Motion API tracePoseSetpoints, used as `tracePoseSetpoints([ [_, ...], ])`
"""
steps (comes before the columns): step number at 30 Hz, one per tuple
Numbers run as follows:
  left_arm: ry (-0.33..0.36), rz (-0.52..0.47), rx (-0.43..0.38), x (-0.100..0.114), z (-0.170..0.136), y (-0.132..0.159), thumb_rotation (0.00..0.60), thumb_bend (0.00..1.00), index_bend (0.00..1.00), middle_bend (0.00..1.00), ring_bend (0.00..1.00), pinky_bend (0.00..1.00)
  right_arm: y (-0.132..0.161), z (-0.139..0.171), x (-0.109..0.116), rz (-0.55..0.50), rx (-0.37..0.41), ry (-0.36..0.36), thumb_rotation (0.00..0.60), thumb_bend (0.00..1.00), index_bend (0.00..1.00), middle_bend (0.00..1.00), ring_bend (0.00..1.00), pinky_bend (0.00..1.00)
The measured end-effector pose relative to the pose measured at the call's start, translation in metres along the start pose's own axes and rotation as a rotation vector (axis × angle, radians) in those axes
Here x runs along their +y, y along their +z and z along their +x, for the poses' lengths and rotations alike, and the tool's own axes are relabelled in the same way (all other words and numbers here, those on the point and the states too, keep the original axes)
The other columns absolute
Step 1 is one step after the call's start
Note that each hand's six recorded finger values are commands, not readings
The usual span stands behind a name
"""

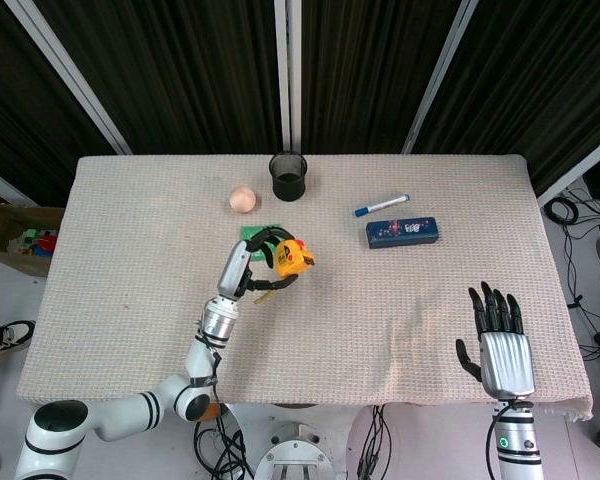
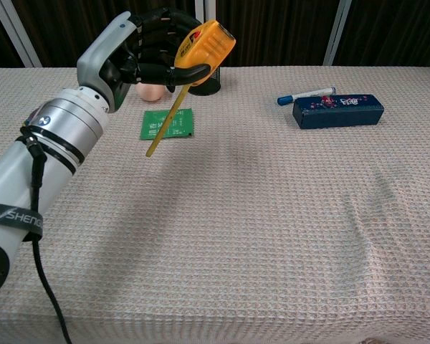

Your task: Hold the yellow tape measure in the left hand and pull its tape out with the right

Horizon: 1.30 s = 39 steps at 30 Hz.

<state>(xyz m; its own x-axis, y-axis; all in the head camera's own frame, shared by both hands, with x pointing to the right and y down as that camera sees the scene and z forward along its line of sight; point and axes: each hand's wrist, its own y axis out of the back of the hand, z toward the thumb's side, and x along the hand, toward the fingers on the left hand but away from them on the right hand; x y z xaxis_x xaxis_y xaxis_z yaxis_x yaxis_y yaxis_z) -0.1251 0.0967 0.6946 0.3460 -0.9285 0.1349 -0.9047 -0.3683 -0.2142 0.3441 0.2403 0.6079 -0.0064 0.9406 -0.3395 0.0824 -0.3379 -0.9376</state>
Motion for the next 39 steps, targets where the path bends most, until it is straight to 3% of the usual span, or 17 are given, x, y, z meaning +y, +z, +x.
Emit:
tracePoseSetpoints([
  [8,-0.001,-0.005,-0.001,-0.002,-0.002,0.000,0.600,0.31,0.61,0.59,0.54,0.66,0.003,-0.002,0.002,-0.019,0.012,-0.008,0.600,0.33,0.00,0.00,0.00,0.00],
  [14,-0.017,-0.009,-0.008,-0.009,-0.001,0.004,0.600,0.31,0.61,0.59,0.54,0.66,0.022,-0.015,0.009,-0.117,0.056,-0.043,0.600,0.32,0.00,0.00,0.00,0.00],
  [20,-0.038,-0.018,-0.023,-0.021,-0.001,0.011,0.600,0.31,0.61,0.59,0.54,0.66,0.067,-0.044,0.011,-0.247,0.150,-0.028,0.600,0.33,0.00,0.00,0.00,0.00],
  [29,-0.058,-0.023,-0.021,-0.031,0.000,0.015,0.600,0.31,0.61,0.60,0.54,0.66,0.161,-0.088,0.019,-0.409,0.294,-0.019,0.600,0.33,0.00,0.00,0.00,0.00],
  [33,-0.063,-0.029,-0.017,-0.033,0.000,0.015,0.600,0.31,0.61,0.60,0.54,0.66,0.175,-0.095,0.016,-0.433,0.291,0.017,0.600,0.32,0.00,0.00,0.00,0.00],
  [39,-0.066,-0.036,-0.009,-0.034,0.001,0.012,0.600,0.31,0.61,0.60,0.54,0.66,0.184,-0.104,0.019,-0.465,0.277,0.051,0.600,0.23,0.00,0.00,0.00,0.00],
])
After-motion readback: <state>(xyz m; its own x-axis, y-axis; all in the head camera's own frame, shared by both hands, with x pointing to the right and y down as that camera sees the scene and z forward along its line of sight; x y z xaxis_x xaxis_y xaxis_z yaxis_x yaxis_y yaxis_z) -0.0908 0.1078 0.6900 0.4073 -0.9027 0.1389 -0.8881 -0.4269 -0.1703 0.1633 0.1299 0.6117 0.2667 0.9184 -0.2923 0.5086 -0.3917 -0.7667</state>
